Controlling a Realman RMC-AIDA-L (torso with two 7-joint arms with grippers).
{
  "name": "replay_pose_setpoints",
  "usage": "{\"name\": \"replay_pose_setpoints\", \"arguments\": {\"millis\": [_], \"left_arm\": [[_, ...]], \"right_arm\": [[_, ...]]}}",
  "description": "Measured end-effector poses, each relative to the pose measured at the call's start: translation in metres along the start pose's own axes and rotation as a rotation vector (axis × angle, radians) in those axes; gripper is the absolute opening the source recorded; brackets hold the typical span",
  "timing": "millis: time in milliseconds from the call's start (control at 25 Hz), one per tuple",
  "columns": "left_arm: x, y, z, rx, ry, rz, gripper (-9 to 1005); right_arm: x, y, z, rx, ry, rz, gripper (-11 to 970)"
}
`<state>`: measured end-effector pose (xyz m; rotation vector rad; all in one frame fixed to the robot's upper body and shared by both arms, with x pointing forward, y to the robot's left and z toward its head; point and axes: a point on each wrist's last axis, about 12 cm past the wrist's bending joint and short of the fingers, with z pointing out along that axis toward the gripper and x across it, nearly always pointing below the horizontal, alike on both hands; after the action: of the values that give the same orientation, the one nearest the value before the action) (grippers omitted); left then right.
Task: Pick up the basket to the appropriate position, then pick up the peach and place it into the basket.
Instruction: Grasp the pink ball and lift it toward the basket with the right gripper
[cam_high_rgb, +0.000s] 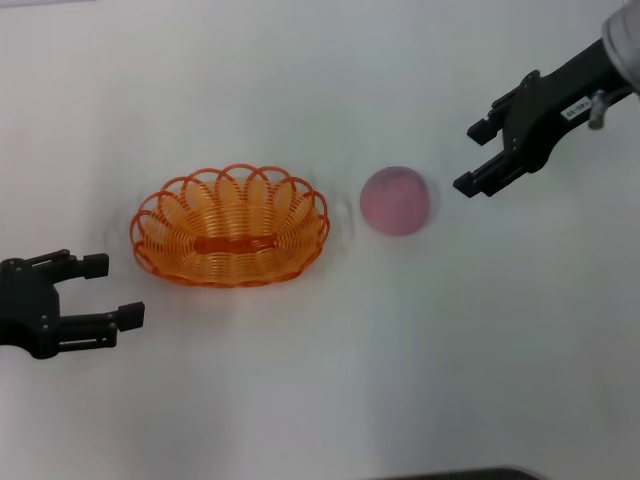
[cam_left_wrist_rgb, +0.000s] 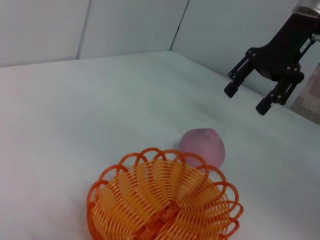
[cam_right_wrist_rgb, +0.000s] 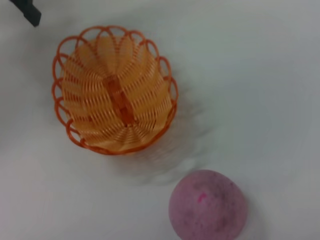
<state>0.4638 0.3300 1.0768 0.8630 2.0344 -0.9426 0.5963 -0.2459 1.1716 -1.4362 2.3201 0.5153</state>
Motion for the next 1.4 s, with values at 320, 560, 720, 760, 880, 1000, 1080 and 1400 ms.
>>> {"name": "replay_pose_setpoints", "arguments": {"millis": [320, 560, 720, 760, 880, 1000, 1080, 1400], "left_arm": [[0.0, -0.001, 0.002, 0.011, 0.006, -0.018, 894], [-0.002, -0.001, 0.006, 0.027, 0.011, -0.034, 894], [-0.004, -0.001, 0.008, 0.033, 0.009, -0.041, 893], [-0.004, -0.001, 0.008, 0.033, 0.01, -0.041, 893], [-0.004, -0.001, 0.008, 0.034, 0.009, -0.041, 893], [-0.004, -0.001, 0.008, 0.035, 0.008, -0.041, 893], [-0.004, -0.001, 0.008, 0.035, 0.008, -0.041, 892], [-0.004, -0.001, 0.008, 0.038, 0.009, -0.056, 892]], "right_arm": [[-0.003, 0.0, 0.033, 0.016, 0.025, -0.011, 770], [-0.005, -0.002, 0.067, 0.011, 0.055, -0.01, 765], [-0.007, -0.001, 0.075, 0.022, 0.063, -0.021, 625], [-0.008, -0.001, 0.077, 0.023, 0.065, -0.025, 590], [-0.009, 0.0, 0.081, 0.026, 0.067, -0.033, 480], [-0.011, 0.0, 0.081, 0.024, 0.061, -0.035, 368], [-0.012, 0.001, 0.081, 0.021, 0.054, -0.037, 302], [-0.019, 0.002, 0.077, 0.0, -0.018, -0.049, 151]]}}
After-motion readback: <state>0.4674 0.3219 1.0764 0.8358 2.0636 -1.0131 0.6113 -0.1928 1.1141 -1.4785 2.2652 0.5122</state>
